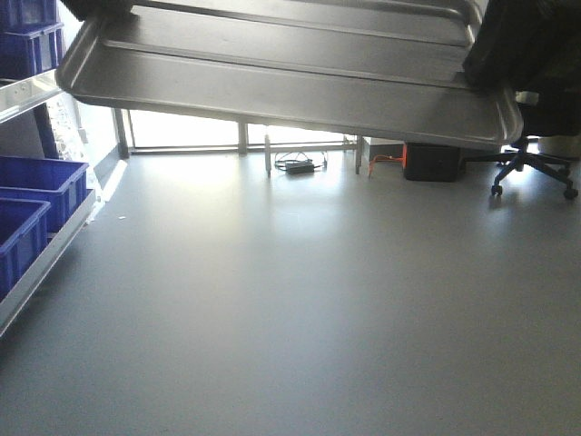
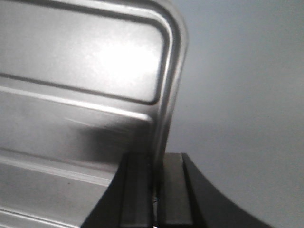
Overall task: Grab silver tray and stack on right shelf
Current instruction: 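Hold the tray raised in both grippers while the base drives to the other shelf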
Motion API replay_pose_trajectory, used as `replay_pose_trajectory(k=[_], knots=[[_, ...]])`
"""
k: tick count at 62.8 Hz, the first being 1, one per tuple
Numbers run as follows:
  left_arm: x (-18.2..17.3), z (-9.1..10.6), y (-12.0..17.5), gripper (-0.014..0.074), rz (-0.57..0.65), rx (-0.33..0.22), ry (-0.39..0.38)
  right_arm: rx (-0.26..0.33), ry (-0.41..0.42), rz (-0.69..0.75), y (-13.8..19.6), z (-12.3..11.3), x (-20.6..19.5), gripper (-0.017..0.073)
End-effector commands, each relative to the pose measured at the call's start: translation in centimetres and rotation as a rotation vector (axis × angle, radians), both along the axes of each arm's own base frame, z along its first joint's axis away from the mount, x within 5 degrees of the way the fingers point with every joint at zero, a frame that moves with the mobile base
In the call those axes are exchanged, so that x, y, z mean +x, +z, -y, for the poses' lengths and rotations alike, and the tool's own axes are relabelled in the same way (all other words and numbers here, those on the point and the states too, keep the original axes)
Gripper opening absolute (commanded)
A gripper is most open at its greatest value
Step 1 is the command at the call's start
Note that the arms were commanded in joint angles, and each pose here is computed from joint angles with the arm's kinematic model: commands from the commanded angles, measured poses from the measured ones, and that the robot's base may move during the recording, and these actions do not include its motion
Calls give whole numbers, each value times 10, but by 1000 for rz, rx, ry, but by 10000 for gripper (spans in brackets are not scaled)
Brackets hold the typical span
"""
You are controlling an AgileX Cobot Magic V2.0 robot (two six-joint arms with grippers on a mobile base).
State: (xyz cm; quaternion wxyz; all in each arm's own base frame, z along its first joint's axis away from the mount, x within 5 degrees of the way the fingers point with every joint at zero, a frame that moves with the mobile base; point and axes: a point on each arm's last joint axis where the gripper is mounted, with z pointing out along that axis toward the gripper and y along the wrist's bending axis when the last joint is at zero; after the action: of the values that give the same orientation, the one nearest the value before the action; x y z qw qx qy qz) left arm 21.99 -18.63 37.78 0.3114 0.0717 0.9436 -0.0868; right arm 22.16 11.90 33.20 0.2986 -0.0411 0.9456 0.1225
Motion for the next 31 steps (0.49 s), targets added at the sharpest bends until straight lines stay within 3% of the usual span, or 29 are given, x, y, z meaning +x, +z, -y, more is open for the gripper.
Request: replay_pose_trajectory(k=[1,31], knots=[[-3,-3,23,-93,101,-58,-12,12,24,106,20,2,0,57],[-1,-1,20,-93,94,-51,-12,12,24,106,20,2,0,57]])
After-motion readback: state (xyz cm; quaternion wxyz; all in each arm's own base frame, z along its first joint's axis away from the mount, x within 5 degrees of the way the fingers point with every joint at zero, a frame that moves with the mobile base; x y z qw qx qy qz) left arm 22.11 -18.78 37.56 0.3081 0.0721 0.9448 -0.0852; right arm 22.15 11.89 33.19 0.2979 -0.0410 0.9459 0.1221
